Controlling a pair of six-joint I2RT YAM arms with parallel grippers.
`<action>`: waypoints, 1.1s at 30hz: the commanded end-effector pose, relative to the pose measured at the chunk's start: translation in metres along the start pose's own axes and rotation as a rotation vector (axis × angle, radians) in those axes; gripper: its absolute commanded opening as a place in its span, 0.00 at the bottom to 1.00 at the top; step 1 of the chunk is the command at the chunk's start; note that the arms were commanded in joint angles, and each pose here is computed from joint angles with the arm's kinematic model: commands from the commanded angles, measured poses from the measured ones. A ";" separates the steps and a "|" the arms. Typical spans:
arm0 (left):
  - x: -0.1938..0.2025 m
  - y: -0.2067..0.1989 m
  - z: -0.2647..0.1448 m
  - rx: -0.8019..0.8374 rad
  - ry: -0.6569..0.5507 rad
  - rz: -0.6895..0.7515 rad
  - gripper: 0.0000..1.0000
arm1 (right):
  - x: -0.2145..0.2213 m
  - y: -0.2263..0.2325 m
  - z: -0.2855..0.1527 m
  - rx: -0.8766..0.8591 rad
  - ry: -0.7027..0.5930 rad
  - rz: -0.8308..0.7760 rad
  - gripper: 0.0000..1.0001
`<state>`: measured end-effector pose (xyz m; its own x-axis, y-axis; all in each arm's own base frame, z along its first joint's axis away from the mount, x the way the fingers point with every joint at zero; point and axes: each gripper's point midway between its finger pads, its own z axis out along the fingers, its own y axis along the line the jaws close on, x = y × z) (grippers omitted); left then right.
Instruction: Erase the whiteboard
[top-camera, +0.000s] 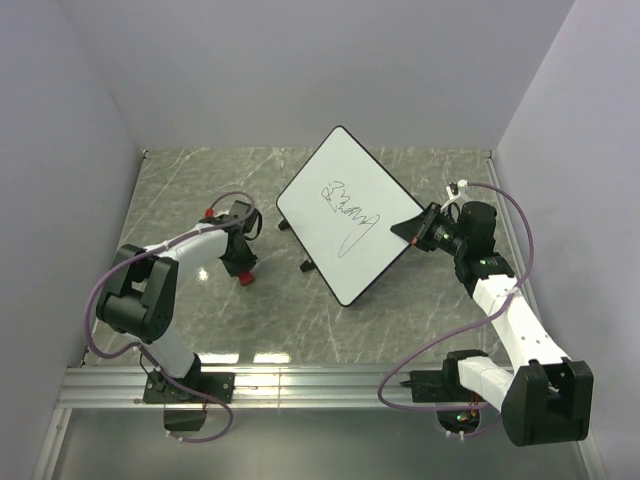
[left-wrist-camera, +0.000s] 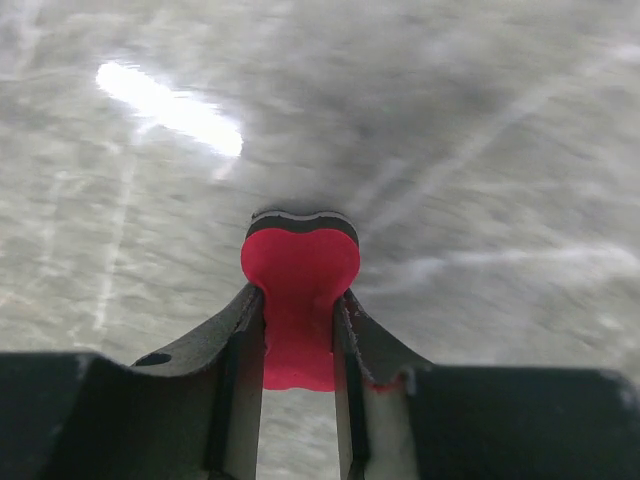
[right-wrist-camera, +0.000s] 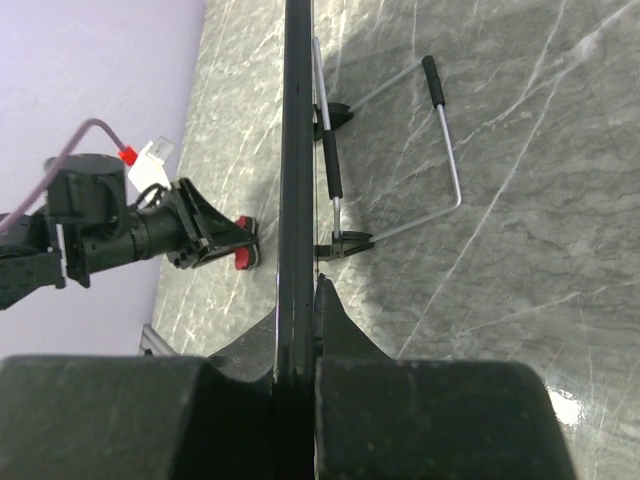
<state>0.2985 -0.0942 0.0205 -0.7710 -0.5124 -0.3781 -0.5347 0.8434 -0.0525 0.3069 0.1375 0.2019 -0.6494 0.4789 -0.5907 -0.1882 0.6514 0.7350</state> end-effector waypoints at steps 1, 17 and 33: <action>-0.019 -0.053 -0.042 0.200 -0.063 0.061 0.00 | 0.017 -0.004 0.001 0.014 0.082 0.000 0.00; 0.036 -0.289 -0.188 0.836 -0.079 0.503 0.00 | 0.033 -0.013 -0.004 0.046 0.118 0.020 0.00; 0.083 -0.349 -0.250 1.066 0.032 0.625 0.00 | 0.049 -0.027 -0.007 0.081 0.149 0.021 0.00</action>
<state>0.3523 -0.4624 0.2337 -0.8046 -0.0084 -0.5938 0.4320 0.6777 -0.5951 0.3027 0.1358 0.1957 -0.6493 0.4821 -0.5882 -0.1766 0.6567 0.7332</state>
